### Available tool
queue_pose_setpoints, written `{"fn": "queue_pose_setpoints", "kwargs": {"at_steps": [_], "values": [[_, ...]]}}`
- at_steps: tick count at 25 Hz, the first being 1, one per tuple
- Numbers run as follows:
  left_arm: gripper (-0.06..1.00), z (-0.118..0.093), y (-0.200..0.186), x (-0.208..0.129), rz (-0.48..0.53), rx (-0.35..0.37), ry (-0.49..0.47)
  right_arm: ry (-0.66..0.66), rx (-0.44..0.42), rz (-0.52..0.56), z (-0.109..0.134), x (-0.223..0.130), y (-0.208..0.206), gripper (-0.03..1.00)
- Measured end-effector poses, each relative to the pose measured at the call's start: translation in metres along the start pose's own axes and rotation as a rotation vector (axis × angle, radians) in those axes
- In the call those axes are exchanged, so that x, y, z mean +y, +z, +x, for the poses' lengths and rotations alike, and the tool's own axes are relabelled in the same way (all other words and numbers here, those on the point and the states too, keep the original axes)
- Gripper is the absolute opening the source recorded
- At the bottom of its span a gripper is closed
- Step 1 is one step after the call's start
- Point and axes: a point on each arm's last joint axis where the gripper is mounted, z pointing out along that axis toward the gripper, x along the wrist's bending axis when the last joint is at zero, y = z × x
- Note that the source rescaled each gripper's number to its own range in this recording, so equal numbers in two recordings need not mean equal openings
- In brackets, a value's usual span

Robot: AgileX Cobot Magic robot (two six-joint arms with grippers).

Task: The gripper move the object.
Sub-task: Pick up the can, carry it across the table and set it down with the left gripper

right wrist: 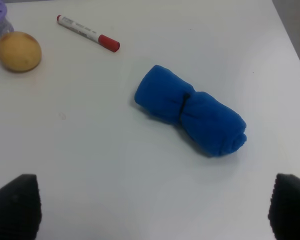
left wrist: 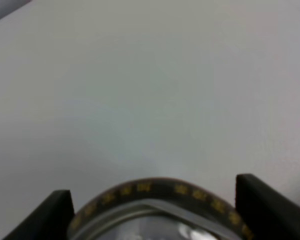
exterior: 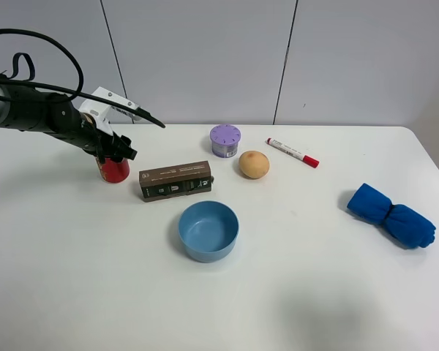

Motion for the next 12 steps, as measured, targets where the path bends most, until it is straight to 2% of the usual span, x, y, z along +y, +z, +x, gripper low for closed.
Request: {"fn": "queue_pose_setpoints", "kwargs": {"at_steps": [2, 3, 4, 5, 7, 9, 12], "values": [[0.03, 0.0001, 0.0002, 0.0003, -0.004, 0.002, 0.0, 0.0, 0.0, 0.0, 0.0, 0.0, 0.0, 1.0], [0.15, 0.0004, 0.0007, 0.0006, -0.01, 0.005, 0.001, 0.0, 0.0, 0.0, 0.0, 0.0, 0.0, 1.0], [0.44, 0.0007, 0.0013, 0.0012, -0.019, 0.009, 0.001, 0.0, 0.0, 0.0, 0.0, 0.0, 0.0, 1.0], [0.68, 0.0009, 0.0021, 0.0016, -0.028, 0.013, -0.006, 0.0, 0.0, 0.0, 0.0, 0.0, 0.0, 1.0], [0.88, 0.0011, 0.0021, 0.0022, -0.035, 0.015, -0.031, 0.0, 0.0, 0.0, 0.0, 0.0, 0.0, 1.0], [0.95, 0.0012, 0.0021, 0.0022, -0.035, 0.015, -0.063, 0.0, 0.0, 0.0, 0.0, 0.0, 0.0, 1.0], [0.98, 0.0008, -0.006, 0.0064, -0.038, 0.011, -0.096, 0.0, 0.0, 0.0, 0.0, 0.0, 0.0, 1.0]]}}
